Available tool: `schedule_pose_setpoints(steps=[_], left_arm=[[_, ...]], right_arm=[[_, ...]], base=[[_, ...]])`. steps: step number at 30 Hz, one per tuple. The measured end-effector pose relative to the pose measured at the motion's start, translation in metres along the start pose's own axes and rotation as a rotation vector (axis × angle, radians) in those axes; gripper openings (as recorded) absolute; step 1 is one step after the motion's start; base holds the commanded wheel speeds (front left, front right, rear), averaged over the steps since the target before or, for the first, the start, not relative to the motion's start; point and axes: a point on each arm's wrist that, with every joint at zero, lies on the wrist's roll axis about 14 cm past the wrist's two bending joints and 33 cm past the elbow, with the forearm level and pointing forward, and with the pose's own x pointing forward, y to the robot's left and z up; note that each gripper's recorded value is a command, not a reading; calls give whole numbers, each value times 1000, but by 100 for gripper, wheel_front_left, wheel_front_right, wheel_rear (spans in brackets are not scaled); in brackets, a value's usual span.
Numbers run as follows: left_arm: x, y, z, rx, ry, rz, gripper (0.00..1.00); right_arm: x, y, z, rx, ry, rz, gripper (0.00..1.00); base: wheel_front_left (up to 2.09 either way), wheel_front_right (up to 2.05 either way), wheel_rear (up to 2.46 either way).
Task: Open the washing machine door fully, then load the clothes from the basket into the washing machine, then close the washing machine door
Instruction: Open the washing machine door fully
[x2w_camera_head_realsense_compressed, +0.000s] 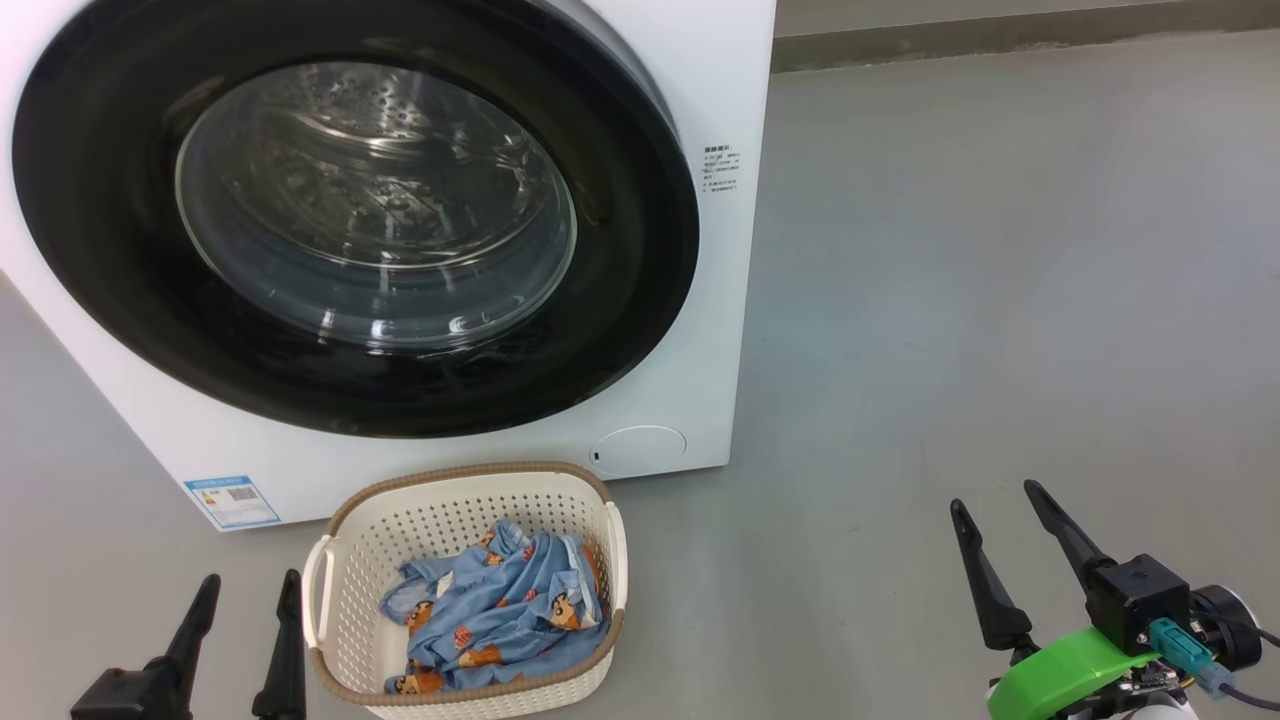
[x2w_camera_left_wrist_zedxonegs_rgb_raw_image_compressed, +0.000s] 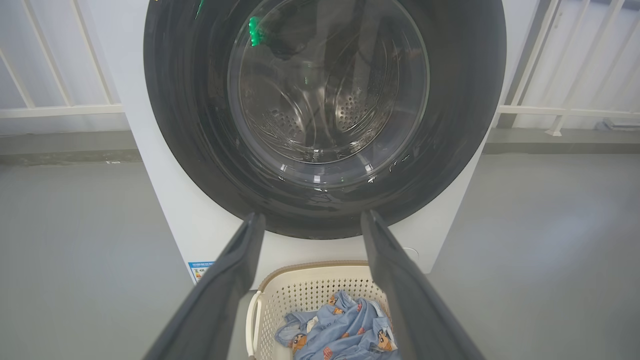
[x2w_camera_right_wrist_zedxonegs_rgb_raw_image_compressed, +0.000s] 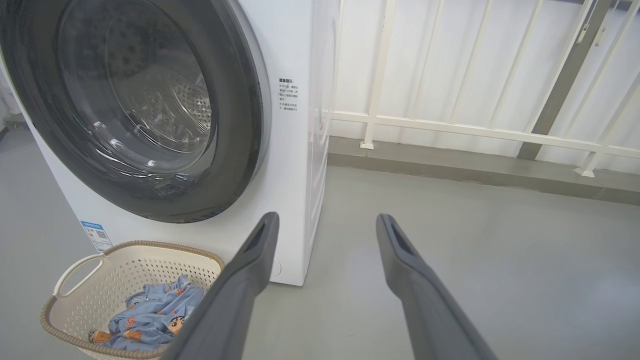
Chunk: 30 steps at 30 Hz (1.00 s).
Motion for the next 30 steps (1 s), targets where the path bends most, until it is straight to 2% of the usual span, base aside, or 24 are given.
schedule_pose_setpoints(steps=[1,2,4,30], left_arm=[[0,0,0,0,0,0,100],[0,0,0,0,0,0,100],[0,0,0,0,0,0,100],[0,0,0,0,-1,1,100]], right_arm=[[0,0,0,0,0,0,93],[0,0,0,0,-1,1,45],[0,1,2,0,-6,2,0],[1,2,5,15,-17,5,0]], base=[[0,0,0],[0,0,0],[0,0,0],[0,0,0]])
